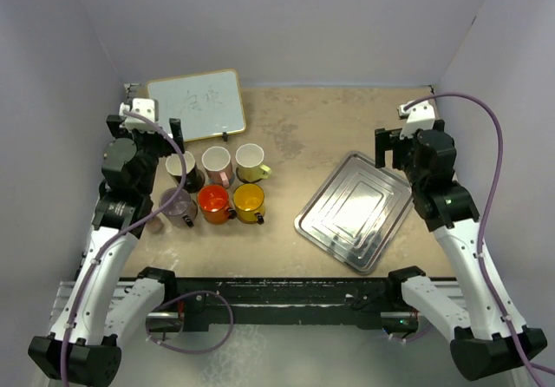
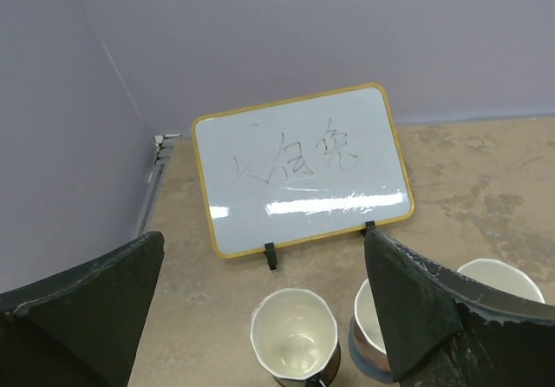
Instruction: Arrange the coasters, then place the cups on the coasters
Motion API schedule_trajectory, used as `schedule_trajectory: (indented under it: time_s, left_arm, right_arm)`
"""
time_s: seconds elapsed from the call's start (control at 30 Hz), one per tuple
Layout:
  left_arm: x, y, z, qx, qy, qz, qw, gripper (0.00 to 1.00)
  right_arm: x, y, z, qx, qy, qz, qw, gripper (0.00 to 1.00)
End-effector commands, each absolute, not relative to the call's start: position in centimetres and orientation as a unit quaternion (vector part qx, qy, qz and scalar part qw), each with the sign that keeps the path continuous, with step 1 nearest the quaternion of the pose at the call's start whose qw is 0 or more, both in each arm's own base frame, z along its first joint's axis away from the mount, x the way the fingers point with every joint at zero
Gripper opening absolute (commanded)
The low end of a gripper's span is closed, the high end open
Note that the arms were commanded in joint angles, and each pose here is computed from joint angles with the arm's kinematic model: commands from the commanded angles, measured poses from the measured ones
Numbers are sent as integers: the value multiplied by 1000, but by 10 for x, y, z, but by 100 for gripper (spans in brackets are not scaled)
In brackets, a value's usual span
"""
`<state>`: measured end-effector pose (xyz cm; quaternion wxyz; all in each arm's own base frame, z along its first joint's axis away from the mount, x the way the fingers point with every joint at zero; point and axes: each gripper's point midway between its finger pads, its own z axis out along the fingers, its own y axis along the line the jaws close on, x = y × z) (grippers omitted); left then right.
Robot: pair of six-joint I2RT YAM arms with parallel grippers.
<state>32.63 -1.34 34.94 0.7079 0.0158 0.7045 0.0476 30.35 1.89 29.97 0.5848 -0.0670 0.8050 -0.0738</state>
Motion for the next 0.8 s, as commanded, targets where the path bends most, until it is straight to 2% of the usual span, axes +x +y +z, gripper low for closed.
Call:
schedule_trajectory:
  time_s: [0.0,0.77]
  left_arm:
    - [326,-14,347,33,694,53,717,94]
    - [320,-4,342,25,701,64,710,94]
  right_arm:
    - [308,11,316,-56,780,-92,616,100]
    - [294,3,319,-61,768,-94,631,100]
